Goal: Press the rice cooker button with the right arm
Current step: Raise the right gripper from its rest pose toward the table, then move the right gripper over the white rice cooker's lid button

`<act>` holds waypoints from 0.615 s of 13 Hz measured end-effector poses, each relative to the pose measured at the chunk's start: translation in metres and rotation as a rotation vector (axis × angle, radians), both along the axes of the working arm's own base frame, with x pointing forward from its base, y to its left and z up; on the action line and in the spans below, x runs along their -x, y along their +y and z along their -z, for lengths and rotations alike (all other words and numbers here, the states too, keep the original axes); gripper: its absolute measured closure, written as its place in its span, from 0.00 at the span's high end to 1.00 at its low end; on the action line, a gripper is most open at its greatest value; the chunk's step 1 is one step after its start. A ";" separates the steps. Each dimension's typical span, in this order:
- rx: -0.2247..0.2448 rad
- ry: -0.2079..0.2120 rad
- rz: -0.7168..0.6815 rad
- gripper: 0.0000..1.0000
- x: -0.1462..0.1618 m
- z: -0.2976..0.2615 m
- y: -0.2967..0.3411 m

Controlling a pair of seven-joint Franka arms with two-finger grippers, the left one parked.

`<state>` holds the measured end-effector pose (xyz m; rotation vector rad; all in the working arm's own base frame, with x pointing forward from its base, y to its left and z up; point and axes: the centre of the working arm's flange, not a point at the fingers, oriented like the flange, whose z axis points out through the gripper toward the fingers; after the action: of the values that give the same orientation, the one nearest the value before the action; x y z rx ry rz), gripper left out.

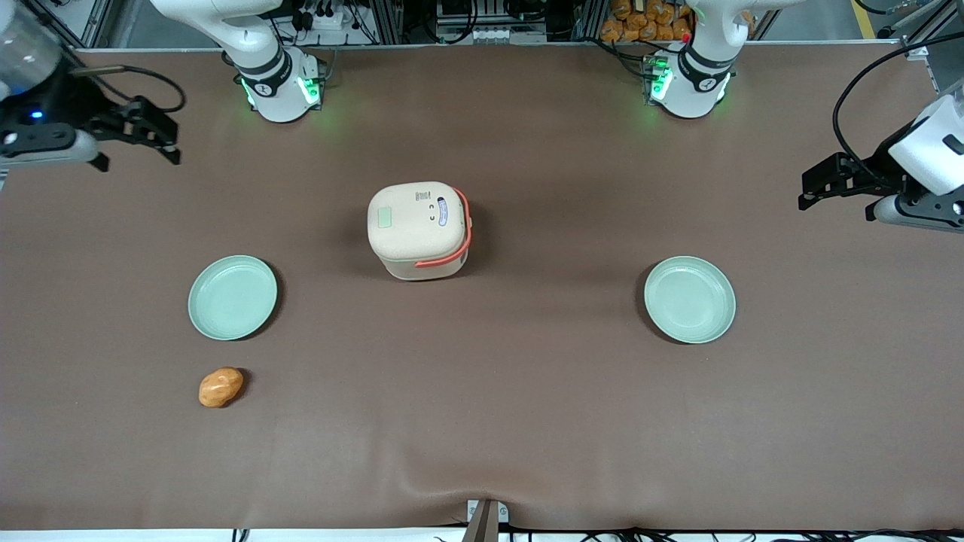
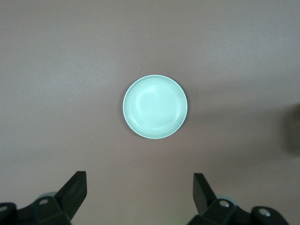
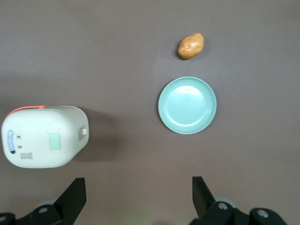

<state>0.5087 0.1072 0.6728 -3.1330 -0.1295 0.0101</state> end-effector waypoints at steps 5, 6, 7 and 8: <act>-0.018 0.004 0.045 1.00 0.011 0.009 0.059; -0.018 0.004 0.042 1.00 0.012 0.012 0.068; -0.017 0.005 0.041 0.94 0.013 0.016 0.077; -0.016 0.006 0.034 0.94 0.015 0.020 0.085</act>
<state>0.4936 0.1919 0.6531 -3.1180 -0.0759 0.0188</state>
